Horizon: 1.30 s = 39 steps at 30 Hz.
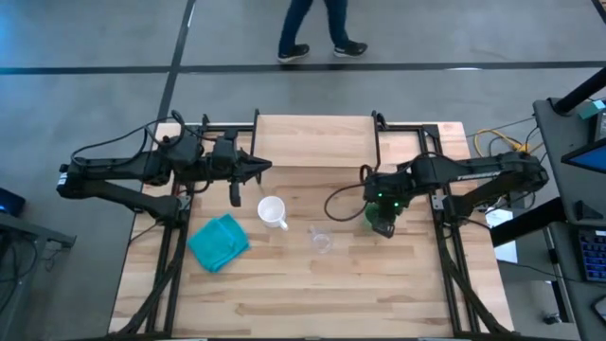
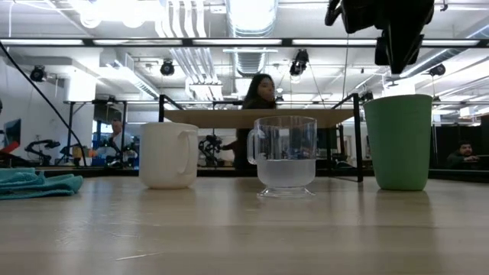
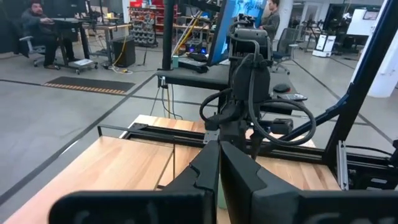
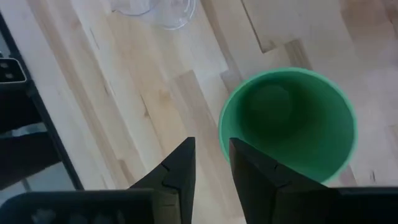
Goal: Stack small to large cups/mugs on shelf
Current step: Put the green mug on the shelf
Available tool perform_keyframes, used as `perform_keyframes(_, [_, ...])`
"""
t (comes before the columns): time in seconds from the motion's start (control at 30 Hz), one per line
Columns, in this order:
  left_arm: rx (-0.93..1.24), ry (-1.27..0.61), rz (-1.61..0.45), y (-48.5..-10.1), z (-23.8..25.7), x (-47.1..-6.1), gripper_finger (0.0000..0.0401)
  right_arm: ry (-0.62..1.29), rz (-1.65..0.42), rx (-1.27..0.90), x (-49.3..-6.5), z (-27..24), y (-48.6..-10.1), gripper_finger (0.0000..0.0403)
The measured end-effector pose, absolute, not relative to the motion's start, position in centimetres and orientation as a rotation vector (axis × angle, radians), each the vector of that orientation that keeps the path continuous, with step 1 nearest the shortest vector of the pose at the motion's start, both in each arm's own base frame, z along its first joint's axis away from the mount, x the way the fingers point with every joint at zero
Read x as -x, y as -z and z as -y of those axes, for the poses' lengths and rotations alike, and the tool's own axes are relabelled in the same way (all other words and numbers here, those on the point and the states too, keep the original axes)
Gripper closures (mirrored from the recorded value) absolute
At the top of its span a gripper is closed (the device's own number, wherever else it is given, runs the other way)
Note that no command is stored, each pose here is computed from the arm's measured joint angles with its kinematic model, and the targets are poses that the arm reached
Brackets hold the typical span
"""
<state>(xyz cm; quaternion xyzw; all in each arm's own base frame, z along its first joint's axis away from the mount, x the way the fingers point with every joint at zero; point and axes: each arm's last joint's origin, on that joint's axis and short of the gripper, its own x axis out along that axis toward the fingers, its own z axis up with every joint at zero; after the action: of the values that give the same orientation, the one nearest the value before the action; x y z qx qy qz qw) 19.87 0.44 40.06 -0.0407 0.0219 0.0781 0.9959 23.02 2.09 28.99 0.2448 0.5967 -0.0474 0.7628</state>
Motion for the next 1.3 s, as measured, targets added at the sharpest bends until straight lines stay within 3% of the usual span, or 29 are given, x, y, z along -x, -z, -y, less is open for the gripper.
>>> perform_keyframes(0.83, [0.058, -0.174, -0.043, -40.1, -0.5, -19.9, 0.0401, 0.115, -1.526, -0.442, -26.4, -2.7, -23.9, 0.0311])
perform_keyframes(1.1, [0.008, -0.173, -0.048, -40.1, -0.5, -19.9, 0.0401, 0.125, -1.519, -0.419, -26.4, -2.6, -24.0, 0.0384])
perform_keyframes(1.3, [0.007, -0.173, -0.048, -40.1, -0.5, -19.9, 0.0401, 0.126, -1.493, -0.444, -26.0, -2.6, -25.7, 0.0393])
